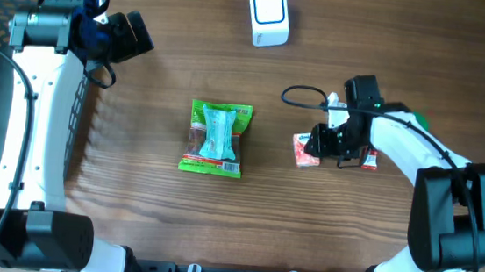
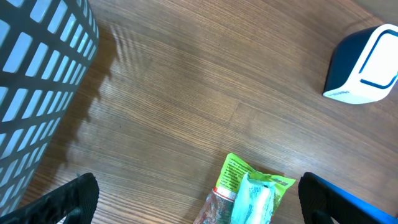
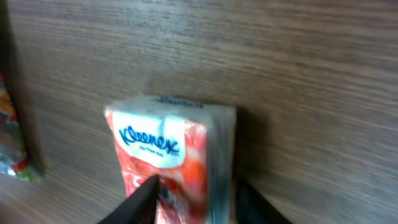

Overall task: Scan the item barcode
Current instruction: 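Lower the right gripper onto the red tissue pack and grasp it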

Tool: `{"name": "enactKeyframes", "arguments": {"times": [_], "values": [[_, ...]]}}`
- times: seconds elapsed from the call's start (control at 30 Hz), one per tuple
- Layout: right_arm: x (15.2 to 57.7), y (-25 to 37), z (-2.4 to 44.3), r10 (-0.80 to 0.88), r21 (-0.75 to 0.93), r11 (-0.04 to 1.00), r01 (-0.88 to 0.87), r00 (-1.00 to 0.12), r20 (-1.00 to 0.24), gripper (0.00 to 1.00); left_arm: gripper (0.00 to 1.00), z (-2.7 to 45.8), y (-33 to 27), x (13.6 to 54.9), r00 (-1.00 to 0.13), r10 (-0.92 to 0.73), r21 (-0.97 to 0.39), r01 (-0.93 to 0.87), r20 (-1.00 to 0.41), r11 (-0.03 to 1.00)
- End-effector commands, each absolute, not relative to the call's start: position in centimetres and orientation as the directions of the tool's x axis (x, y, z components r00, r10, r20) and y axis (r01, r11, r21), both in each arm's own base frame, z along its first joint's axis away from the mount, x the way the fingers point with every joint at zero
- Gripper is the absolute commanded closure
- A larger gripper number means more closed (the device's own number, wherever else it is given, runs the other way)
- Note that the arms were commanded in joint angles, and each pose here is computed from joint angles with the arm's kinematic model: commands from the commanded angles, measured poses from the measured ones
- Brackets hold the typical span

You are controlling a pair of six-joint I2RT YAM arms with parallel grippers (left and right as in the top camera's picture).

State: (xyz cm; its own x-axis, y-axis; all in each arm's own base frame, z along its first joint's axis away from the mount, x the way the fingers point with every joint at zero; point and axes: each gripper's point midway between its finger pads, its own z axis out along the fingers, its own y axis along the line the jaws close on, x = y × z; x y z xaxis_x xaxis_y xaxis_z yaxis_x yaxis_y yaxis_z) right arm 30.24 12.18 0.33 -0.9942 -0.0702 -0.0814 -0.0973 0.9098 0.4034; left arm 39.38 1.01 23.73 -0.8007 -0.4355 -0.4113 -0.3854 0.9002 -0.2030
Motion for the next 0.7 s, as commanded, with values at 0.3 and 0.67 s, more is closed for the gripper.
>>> {"name": "enactKeyframes", "arguments": {"times": [0.3, 0.67], "values": [[31.3, 13.4, 2.6, -0.073, 0.471, 0.872, -0.134, -0.987, -0.145, 0.65, 0.00, 23.7, 1.2, 39.4, -0.804, -0.423, -0.191, -0.377, -0.417, 0.906], [31.7, 12.8, 2.2, -0.054, 0.438, 0.891, -0.117, -0.987, -0.153, 0.62, 0.00, 23.7, 1.2, 39.4, -0.804, -0.424, -0.191, -0.378, -0.417, 0.906]]}}
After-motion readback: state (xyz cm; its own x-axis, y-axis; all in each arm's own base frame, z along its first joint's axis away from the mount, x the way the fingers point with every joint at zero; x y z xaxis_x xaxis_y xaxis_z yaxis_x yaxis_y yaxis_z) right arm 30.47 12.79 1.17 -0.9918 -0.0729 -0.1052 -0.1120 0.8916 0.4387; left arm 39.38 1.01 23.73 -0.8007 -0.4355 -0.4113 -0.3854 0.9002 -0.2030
